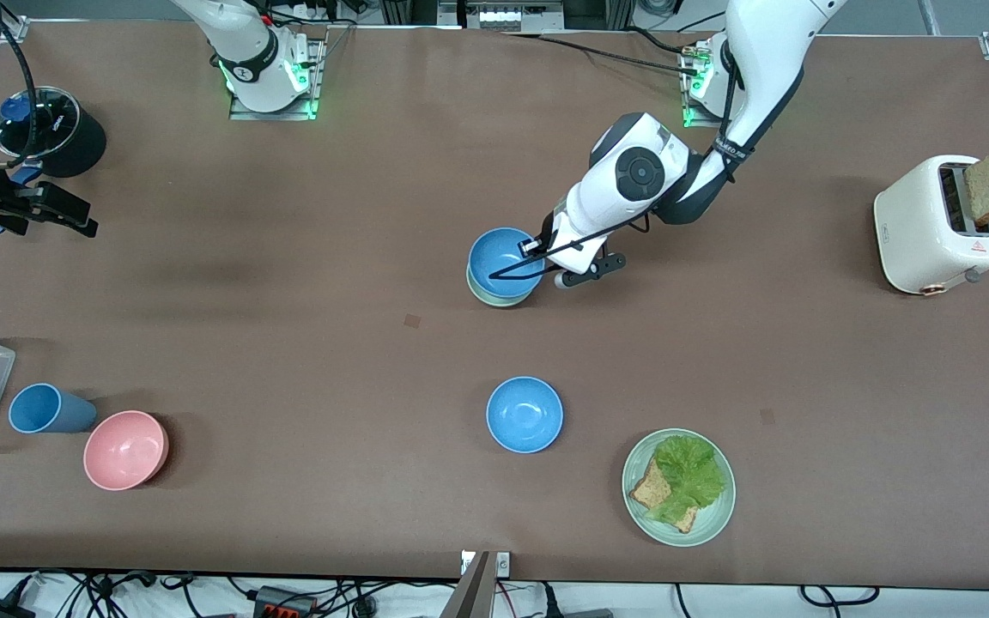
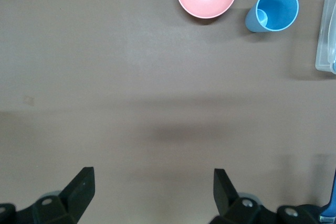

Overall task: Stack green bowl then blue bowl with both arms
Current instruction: 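Lower the blue bowl into the green bowl with the left gripper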

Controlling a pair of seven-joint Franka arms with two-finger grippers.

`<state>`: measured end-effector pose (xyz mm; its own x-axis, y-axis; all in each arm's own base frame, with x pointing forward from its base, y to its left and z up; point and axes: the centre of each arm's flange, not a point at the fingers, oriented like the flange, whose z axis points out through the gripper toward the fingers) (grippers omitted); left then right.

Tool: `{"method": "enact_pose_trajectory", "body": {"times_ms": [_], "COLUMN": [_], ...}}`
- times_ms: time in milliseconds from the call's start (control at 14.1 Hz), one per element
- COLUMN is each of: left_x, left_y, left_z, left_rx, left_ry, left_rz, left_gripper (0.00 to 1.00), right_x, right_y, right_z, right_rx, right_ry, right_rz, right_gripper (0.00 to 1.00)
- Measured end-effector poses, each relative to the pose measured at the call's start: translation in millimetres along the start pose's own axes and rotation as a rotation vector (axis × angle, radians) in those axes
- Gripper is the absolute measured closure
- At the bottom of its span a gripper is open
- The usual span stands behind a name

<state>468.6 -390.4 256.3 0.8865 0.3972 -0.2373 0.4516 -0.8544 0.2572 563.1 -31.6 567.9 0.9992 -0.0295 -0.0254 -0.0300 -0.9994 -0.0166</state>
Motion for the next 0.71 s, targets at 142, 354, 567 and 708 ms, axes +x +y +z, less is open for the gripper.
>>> {"method": "enact_pose_trajectory", "body": {"times_ms": [142,354,567,708], "left_x": [0.9,1.5,1.7,1.9], "left_y": [-0.9,-1.9,-2.7,-2.8], "left_z": [4.3,7.9,10.2,10.7], "left_rx": [0.004,0.004,0.006,0.006], "left_ry": [0.007,0.003,0.000,-0.001], "left_rz": [0.000,-0.003,-0.007,-0.008], "left_gripper": [0.95,0.95,0.95,0.93], "right_x": [0.0,0.0,0.0,0.0], "right_y": [0.0,0.0,0.0,0.0], "right_z": [0.0,0.0,0.0,0.0], "right_rx": [0.000,0.000,0.000,0.000], "right_ry": [0.000,0.000,0.000,0.000], "right_rz": [0.000,0.000,0.000,0.000], "right_gripper": [0.00,0.00,0.00,0.00]}}
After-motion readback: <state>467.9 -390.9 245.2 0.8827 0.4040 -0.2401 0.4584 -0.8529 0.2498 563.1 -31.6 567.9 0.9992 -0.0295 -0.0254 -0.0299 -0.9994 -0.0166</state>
